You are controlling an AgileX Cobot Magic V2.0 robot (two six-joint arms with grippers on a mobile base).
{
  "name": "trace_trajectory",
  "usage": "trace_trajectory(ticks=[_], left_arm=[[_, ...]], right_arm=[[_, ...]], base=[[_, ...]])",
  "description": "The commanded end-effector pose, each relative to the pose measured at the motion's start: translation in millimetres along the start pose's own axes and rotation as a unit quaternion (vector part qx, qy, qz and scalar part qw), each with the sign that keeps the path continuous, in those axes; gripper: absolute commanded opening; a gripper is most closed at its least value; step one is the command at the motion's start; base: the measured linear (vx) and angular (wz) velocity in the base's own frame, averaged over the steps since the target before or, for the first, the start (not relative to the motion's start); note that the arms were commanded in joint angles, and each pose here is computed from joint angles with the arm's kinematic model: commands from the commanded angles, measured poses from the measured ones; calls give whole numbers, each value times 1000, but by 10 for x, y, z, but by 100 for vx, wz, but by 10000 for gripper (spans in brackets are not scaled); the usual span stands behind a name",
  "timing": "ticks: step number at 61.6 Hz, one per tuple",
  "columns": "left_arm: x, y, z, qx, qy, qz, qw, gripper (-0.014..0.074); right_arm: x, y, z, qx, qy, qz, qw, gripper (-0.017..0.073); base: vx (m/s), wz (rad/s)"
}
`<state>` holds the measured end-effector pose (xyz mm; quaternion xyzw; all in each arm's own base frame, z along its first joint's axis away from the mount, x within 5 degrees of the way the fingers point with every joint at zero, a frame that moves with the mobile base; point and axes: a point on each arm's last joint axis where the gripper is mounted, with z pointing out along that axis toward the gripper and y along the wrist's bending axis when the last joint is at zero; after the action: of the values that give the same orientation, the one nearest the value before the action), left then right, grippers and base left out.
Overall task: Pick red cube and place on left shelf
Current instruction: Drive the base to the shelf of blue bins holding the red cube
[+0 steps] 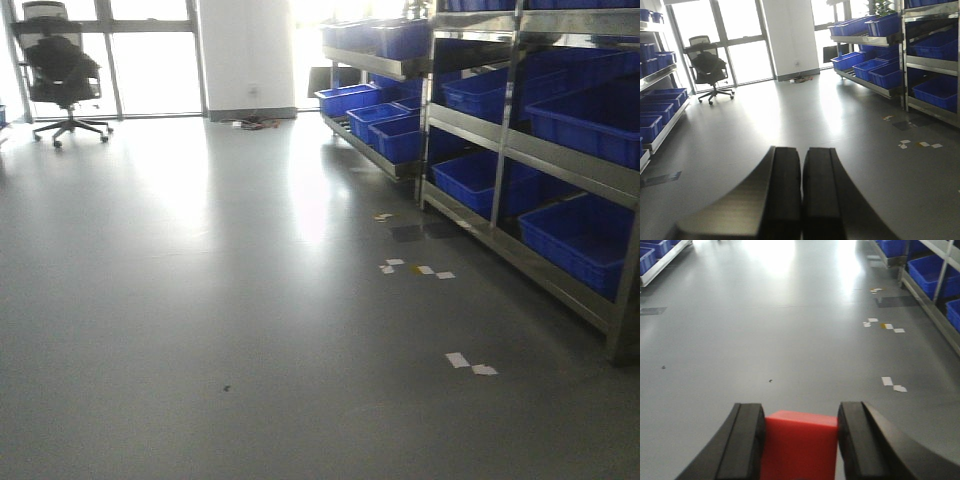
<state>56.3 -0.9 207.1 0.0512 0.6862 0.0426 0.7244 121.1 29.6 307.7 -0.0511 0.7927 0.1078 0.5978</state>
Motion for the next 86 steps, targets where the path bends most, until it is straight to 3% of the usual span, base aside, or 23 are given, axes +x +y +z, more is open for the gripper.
trace_trajectory(ticks=[1, 38, 86], left_arm=[[-4, -1, 9, -2, -31, -2, 1000, 106], [-4, -1, 9, -2, -31, -2, 1000, 106], [-4, -1, 9, -2, -31, -2, 1000, 106]], right_arm=[[-178, 10, -39, -1, -59, -7, 998, 50], [-178, 10, -39, -1, -59, -7, 998, 50], [-178, 10, -39, -1, -59, -7, 998, 50]], base=[[5, 46], [15, 21], [42, 5]])
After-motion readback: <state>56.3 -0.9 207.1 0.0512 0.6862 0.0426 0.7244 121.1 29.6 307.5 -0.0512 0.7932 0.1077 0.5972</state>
